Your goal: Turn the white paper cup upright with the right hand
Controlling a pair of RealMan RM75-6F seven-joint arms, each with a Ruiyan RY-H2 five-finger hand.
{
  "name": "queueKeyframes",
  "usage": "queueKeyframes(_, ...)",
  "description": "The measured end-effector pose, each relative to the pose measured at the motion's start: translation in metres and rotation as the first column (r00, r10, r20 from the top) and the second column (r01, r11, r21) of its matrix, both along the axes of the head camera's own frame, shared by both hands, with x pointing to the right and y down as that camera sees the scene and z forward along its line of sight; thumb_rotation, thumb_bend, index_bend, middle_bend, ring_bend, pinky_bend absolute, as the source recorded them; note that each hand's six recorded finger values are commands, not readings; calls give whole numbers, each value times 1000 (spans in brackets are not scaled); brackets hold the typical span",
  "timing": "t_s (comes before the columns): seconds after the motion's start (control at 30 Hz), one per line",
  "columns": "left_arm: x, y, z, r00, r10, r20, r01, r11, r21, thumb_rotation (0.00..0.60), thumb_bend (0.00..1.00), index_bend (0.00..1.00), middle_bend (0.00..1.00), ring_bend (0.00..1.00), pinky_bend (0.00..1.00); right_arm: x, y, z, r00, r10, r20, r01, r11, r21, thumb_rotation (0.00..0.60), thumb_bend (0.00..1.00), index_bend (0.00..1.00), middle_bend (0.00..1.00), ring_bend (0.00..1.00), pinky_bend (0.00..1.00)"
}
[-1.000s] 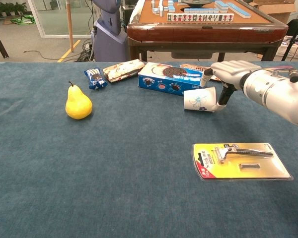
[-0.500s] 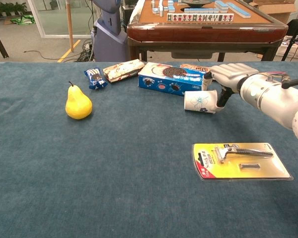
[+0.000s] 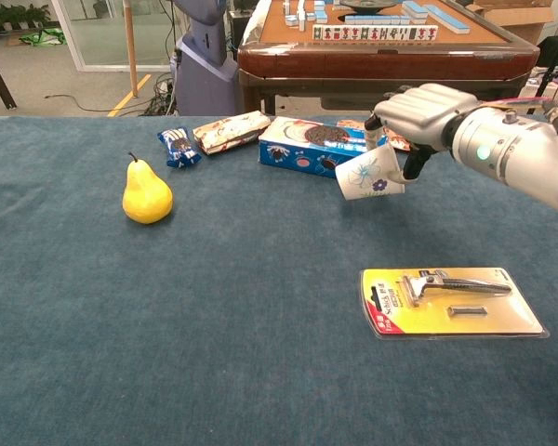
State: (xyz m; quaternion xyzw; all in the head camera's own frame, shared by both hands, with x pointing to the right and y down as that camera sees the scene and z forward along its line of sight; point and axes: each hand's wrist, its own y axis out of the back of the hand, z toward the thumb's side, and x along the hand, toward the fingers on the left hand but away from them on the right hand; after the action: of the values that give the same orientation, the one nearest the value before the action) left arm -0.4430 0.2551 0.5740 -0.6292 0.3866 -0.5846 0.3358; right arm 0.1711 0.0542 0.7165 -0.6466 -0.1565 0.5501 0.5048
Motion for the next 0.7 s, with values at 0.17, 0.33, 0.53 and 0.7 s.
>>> queueKeyframes(0.17,1,0,0,1000,2,-1,-2,1000,-2,600,146,254,126,162,128,-7,-5,-18,977,-169,-128,179,982,66,600,333,433,261,48,0)
queueKeyframes(0.33,1,1,-1,1000,1,1,-1,1000,-4,600,146,254,126,162,127,-12,-5,-25,903,-316,-291,355,930,92,600,334,433,256,48,0)
queueKeyframes(0.53,0,3,-1,1000,1,3,-1,1000,-11,600,146,254,126,162,127,-14,5,-21,787,-429,-443,502,863,55,600,334,395,209,26,0)
queueKeyframes(0.7,-1,3,-2,1000,-2,7,2,1000,-13,600,146,265,126,161,111,-14,16,-11,727,-478,-493,551,834,4,600,334,312,170,4,0)
